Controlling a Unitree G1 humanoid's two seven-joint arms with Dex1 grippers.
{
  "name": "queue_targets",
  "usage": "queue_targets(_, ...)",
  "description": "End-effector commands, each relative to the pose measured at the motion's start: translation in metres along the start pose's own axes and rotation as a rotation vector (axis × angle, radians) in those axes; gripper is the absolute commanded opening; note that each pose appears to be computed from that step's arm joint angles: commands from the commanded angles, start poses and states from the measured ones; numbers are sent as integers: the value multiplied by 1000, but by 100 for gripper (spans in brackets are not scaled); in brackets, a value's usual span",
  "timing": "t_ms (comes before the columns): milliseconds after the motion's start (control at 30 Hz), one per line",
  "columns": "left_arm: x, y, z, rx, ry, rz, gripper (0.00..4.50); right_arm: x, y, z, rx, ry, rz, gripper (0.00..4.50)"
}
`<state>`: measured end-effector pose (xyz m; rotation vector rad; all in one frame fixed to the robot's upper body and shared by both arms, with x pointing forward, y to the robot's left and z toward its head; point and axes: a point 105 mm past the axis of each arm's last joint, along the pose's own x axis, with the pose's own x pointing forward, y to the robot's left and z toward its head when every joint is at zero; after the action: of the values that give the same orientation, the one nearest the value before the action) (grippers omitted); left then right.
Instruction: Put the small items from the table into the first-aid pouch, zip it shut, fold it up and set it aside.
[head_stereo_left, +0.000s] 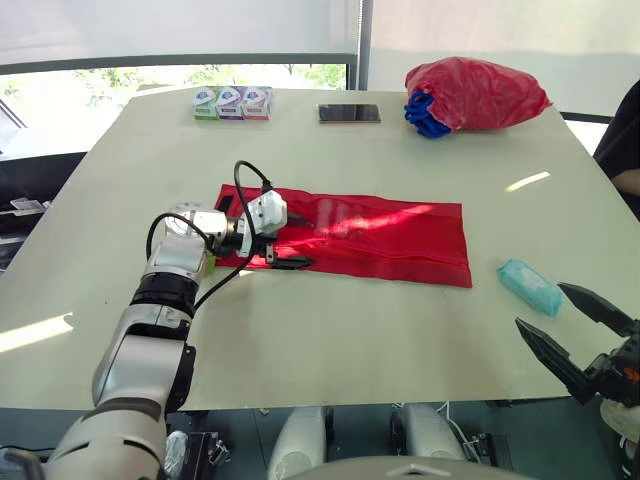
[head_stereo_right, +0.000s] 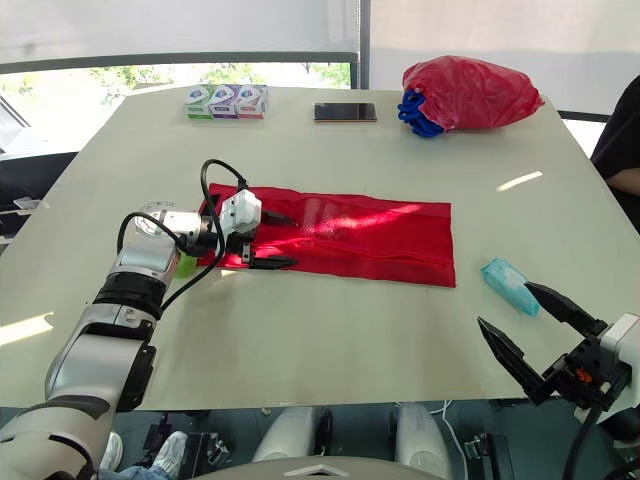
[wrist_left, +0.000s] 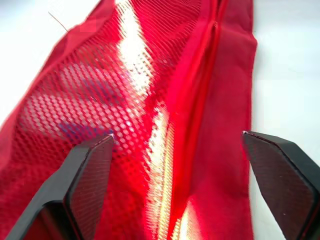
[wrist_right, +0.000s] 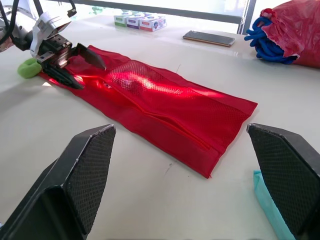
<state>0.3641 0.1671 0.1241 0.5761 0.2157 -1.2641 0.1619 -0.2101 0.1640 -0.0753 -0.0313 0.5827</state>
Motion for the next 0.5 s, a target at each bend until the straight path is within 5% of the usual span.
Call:
queue_targets(33,-11,14,5,43,10,87,435,4,5,10,-35,-38,23,450)
queue_targets(333,-17,25,-9,18,64,176,435,8,6,10,-40,-47,31,450)
queue_targets(433,-18,26,-15,14,85,186,345,8,6,11,-41,-51,32,450)
queue_targets(500,-16,23,-10,3,52,161,248,9,6,11,-42,-52,32,450)
